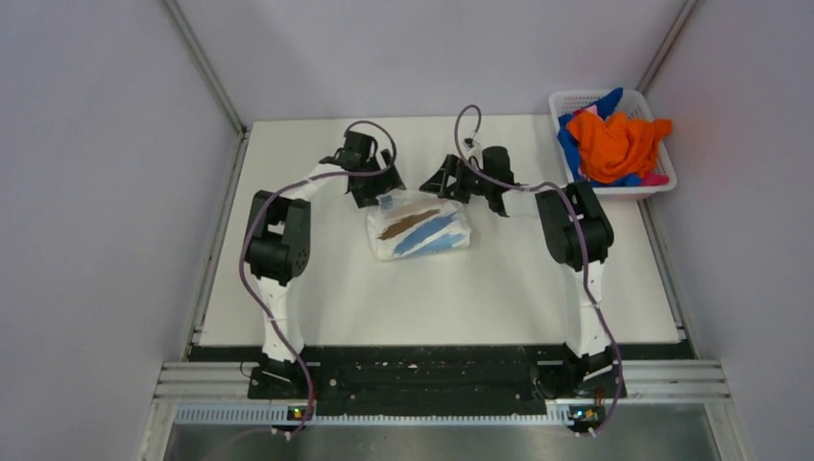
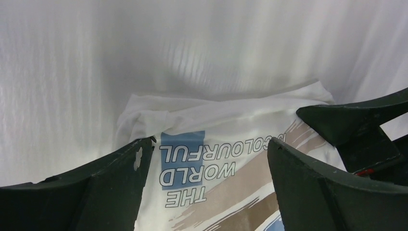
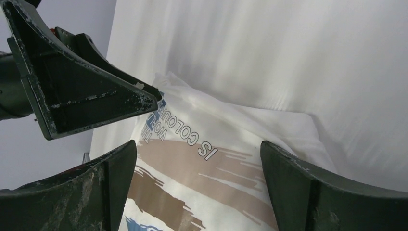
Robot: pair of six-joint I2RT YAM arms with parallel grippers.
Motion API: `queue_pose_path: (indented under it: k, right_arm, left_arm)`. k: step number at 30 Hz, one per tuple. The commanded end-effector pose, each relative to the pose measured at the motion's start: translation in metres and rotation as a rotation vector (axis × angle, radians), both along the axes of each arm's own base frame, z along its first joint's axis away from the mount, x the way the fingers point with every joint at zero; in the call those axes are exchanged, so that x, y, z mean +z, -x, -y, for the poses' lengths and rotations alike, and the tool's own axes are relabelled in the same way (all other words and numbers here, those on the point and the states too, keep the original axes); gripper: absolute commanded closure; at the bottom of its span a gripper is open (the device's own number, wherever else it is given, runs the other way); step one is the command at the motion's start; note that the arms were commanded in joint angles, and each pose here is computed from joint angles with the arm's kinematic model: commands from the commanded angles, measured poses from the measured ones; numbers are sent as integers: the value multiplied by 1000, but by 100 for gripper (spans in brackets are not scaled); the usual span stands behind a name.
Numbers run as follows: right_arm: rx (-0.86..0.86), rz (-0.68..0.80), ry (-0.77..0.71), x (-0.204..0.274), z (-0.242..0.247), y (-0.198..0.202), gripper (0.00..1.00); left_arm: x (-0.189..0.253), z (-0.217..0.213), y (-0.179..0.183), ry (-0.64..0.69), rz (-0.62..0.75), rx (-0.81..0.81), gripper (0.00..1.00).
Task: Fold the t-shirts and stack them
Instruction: Fold the long partially folded tshirt into a neat square, then put the neatly folded tshirt into the corner of the board with the left arm
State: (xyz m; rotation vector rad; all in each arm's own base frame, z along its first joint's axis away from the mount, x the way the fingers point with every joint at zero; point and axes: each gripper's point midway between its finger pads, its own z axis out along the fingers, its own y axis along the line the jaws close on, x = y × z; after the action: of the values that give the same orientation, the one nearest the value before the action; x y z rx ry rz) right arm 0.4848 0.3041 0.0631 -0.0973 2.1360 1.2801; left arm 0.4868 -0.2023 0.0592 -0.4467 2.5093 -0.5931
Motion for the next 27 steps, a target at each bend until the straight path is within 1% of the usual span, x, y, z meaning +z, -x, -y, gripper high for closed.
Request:
queue_pose_path:
  k: [1, 4, 6, 8, 10, 12, 14, 18, 21, 24, 27]
  right_arm:
    - [4, -73, 35, -8, 2, 35, 1]
    - [6, -26, 50, 18, 4, 30, 1]
    - [29, 20, 34, 45, 1, 31, 1]
    - [38, 78, 21, 75, 0, 34, 1]
    - [32, 131, 40, 98, 3, 38, 1]
    - [26, 159, 54, 113, 8, 49, 1]
    - [-1, 160, 37, 118, 14, 65, 1]
    - [45, 143, 9, 112, 3, 115, 1]
    - [95, 79, -38, 92, -8, 149, 1]
    - [94, 2, -67, 65, -8, 162, 1]
    - [67, -96, 16, 21, 2, 168, 1]
  left_arm:
    - [22, -16, 29, -23, -3, -4, 6]
    - [47, -20, 34, -41, 61, -9, 6]
    - [67, -22, 39, -38, 97, -13, 6]
    - [81, -21, 50, -27, 123, -27, 5]
    - [92, -16, 63, -7, 152, -53, 5]
    - [99, -8, 77, 24, 157, -74, 5]
    - [105, 4, 90, 72, 171, -108, 5]
    - [97, 29, 113, 163, 168, -177, 5]
    - [75, 35, 120, 184, 131, -185, 5]
    - [50, 36, 126, 185, 72, -190, 5]
    - [19, 28, 137, 142, -6, -176, 5]
